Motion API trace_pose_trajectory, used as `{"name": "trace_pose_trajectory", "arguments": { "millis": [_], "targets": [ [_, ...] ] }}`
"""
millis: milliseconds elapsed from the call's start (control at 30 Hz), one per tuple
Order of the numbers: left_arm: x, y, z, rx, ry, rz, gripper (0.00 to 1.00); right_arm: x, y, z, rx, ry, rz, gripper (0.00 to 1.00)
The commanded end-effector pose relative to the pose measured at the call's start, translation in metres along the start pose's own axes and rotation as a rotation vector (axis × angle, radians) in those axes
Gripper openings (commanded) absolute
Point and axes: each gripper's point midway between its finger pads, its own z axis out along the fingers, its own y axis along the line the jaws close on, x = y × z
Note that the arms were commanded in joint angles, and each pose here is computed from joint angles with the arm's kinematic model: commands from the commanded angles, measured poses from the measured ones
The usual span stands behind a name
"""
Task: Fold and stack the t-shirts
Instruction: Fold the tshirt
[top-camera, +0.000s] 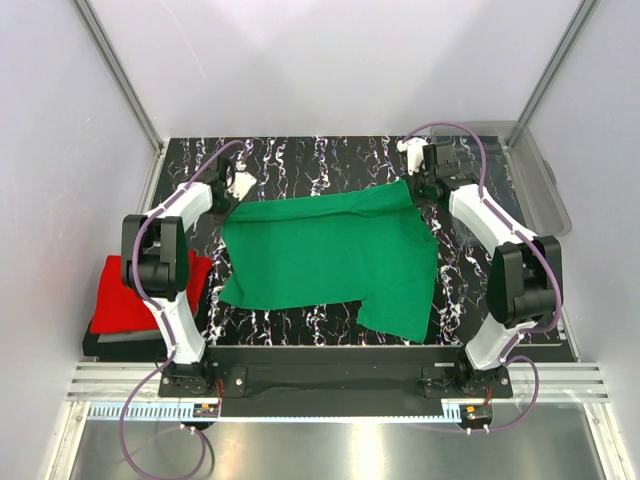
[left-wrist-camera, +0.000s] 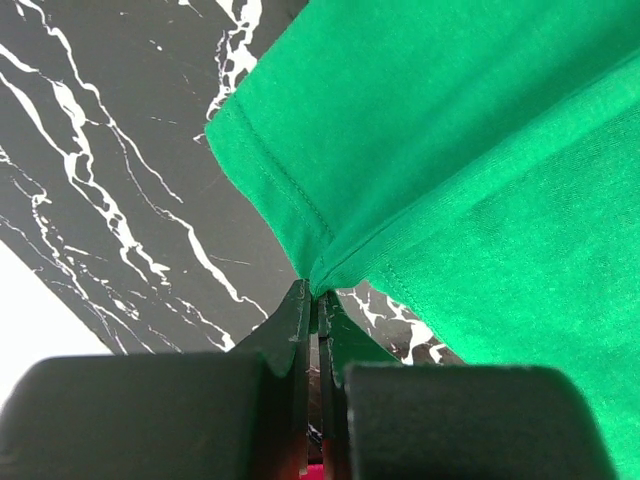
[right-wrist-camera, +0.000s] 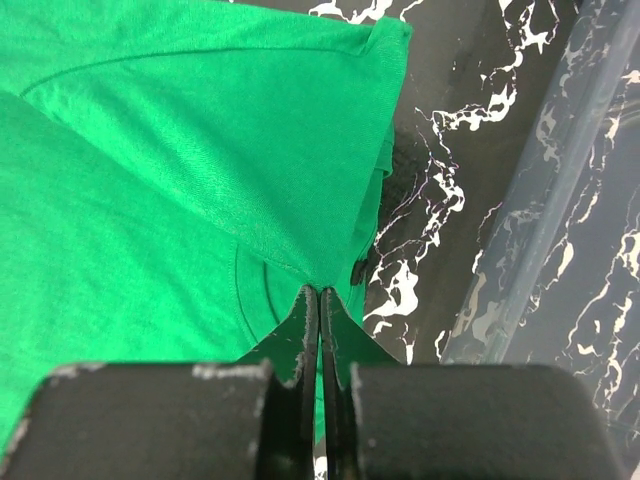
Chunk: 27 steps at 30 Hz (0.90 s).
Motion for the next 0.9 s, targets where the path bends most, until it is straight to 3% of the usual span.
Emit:
{"name": "trace_pose_trajectory", "arguments": {
  "millis": [0, 500, 767, 867],
  "targets": [
    [-0.017, 0.016, -0.024, -0.043, -0.079, 0.003, 0.0, -0.026, 0.004, -0.028, -0.017, -0.08, -0.003, 0.0],
    [0.004, 0.0, -0.015, -0.004, -0.022, 0.006, 0.0, -0.006, 0.016, -0.028, -0.064, -0.037, 0.017, 0.0],
    [0.008, -0.002, -0.014, 0.001, -0.013, 0.006, 0.0, -0.017, 0.011, -0.033, -0.049, -0.063, -0.008, 0.0],
    [0.013, -0.006, -0.019, 0.01, -0.009, 0.004, 0.2, -0.018, 0.013, -0.034, -0.059, -0.07, -0.001, 0.0]
  ]
}}
